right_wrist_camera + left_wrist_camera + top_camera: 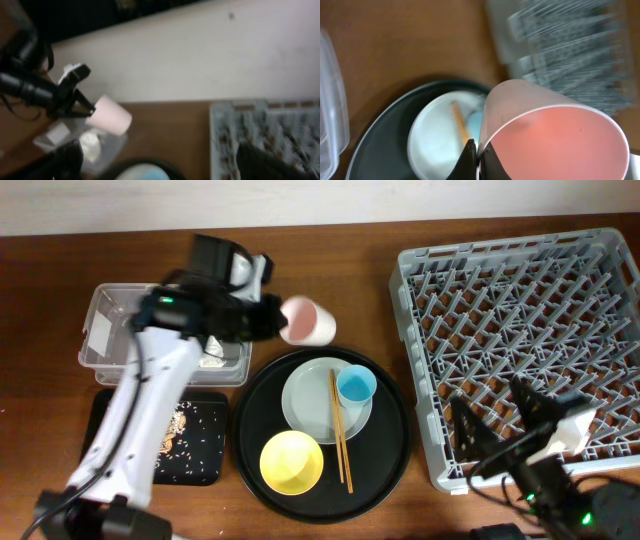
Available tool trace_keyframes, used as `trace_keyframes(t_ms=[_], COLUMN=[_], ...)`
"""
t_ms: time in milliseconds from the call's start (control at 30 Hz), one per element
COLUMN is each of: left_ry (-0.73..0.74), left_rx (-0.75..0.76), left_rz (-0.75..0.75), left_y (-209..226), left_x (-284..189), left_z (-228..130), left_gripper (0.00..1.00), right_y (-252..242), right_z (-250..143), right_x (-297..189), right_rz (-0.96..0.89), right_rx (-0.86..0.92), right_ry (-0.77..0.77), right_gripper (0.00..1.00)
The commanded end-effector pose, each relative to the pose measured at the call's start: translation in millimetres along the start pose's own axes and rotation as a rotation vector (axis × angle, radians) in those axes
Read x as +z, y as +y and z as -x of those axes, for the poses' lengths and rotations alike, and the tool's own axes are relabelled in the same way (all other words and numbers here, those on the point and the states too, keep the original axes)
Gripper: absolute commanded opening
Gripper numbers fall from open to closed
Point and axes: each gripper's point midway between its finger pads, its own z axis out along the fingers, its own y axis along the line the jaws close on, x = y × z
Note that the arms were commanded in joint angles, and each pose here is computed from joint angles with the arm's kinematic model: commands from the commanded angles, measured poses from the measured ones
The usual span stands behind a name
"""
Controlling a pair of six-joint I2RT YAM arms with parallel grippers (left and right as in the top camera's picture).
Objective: Sort waste into correct bins and load items into the dishwasher rack
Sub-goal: 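Grasp the pink cup with the left gripper and lift it, then hand the pink cup from the left gripper to the right gripper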
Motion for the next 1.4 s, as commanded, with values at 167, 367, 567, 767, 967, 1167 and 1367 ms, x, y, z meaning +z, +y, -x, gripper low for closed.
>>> trace_keyframes(t_ms=[167,367,567,767,967,1167,1367], left_ry=[-0.073,-0.024,0.003,0.017,0.024,0.024,0.007], left_rx=[0.233,0.355,0.453,0.466,0.499,0.499,0.496], left_rz=[-0.881,-0.903,-0.952,-1.013,-1.100,-1.100,-1.044], left_y=[-97.8,-132.2,-161.5,-167.4,-174.1,-174.1,-170.6], left_x=[-114.5,-95.7,-88.5,-96.7,-109.8,-109.8,-101.5], left_z=[15.3,-4.3,-18.7,-23.0,-27.0,-26.9,-22.7], left_gripper=[0.00,0.00,0.00,0.00,0.00,0.00,0.31], right_y=[105.4,106.2,102.3,117.6,134.3,133.3,110.5], right_z=[62.5,33.9,24.9,26.5,30.0,33.1,29.3], right_x=[30.5,60.3,76.2,72.8,74.5,78.0,101.7], right_rz=[0.580,0.729,0.782,0.886,0.949,0.937,0.743], right_rx=[0.099,0.121,0.043,0.000,-0.133,-0.155,-0.182], right_ry=[0.344,0.474,0.471,0.448,0.375,0.353,0.363], right_gripper=[0.98,0.92,0.92,0.91,0.82,0.59,0.51])
